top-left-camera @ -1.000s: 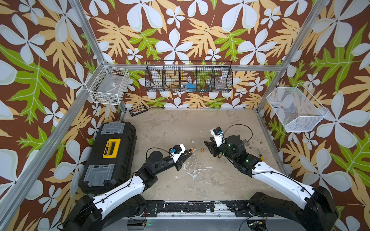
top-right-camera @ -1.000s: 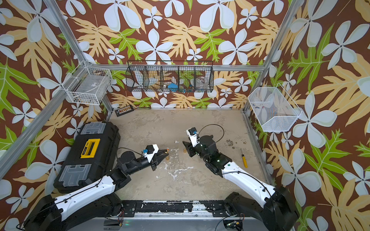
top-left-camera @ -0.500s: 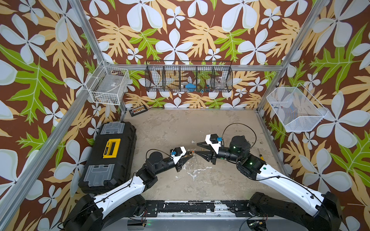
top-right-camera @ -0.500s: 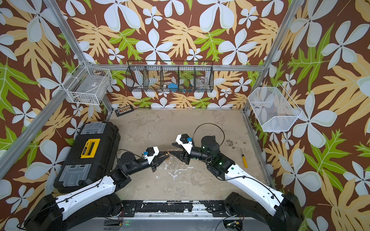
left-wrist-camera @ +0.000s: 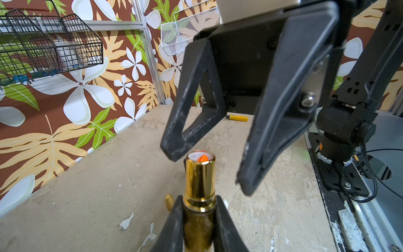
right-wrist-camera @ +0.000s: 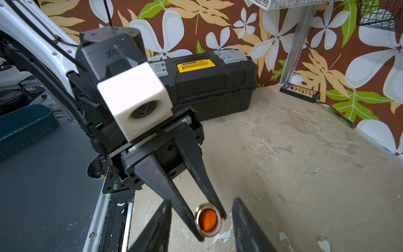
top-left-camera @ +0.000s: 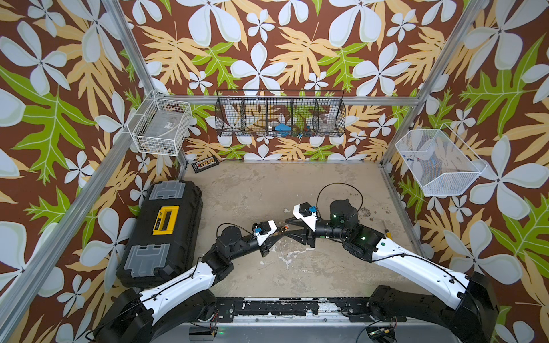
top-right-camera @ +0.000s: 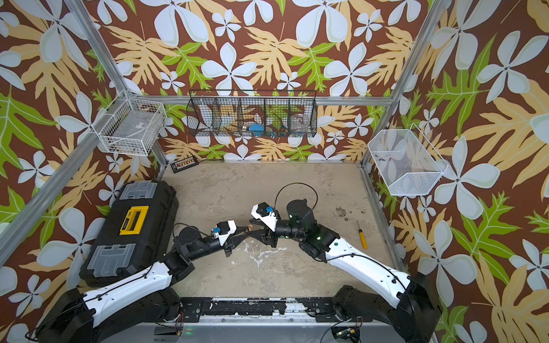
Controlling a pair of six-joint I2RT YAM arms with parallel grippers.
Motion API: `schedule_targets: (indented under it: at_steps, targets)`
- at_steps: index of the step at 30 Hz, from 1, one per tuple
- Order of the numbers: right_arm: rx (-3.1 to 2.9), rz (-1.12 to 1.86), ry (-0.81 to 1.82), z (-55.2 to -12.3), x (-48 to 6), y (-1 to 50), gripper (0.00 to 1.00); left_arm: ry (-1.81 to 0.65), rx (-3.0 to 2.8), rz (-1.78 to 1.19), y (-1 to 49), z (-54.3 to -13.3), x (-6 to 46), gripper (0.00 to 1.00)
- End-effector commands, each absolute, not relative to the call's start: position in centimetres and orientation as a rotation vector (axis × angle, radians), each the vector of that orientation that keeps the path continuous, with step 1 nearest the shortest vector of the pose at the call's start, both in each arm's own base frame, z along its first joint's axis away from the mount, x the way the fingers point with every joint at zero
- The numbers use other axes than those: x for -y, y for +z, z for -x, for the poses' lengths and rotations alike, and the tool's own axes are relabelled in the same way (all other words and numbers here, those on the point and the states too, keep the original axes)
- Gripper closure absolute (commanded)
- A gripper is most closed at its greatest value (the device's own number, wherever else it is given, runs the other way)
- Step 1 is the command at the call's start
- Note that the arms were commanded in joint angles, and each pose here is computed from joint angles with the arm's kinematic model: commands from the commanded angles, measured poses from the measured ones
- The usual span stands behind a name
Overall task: Open the lipstick cap
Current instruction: Place the lipstick at the center of the board.
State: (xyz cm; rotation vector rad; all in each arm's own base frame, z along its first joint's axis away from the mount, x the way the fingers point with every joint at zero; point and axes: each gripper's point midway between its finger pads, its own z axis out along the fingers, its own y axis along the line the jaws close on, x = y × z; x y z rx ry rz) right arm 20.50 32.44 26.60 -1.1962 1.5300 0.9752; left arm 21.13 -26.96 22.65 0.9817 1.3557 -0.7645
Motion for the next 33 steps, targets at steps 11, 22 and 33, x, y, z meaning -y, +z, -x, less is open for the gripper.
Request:
schedule_targets:
  at_steps: [11,22,33]
  targets:
    - [-1.572,1.223,0.960,-20.69,-32.68,25.85,0.67,-0.771,-1.303,-0.989,23.69,-20.87,27.14,0.87]
    - [-1.572,1.250,0.968,-20.23,-32.60,25.53,0.77,-0.769,-1.303,-0.990,23.70,-20.89,27.15,0.85]
    - [-1.572,1.248,0.951,-20.34,-32.47,25.51,0.79,-0.772,-1.310,-0.987,23.60,-20.98,27.20,0.79]
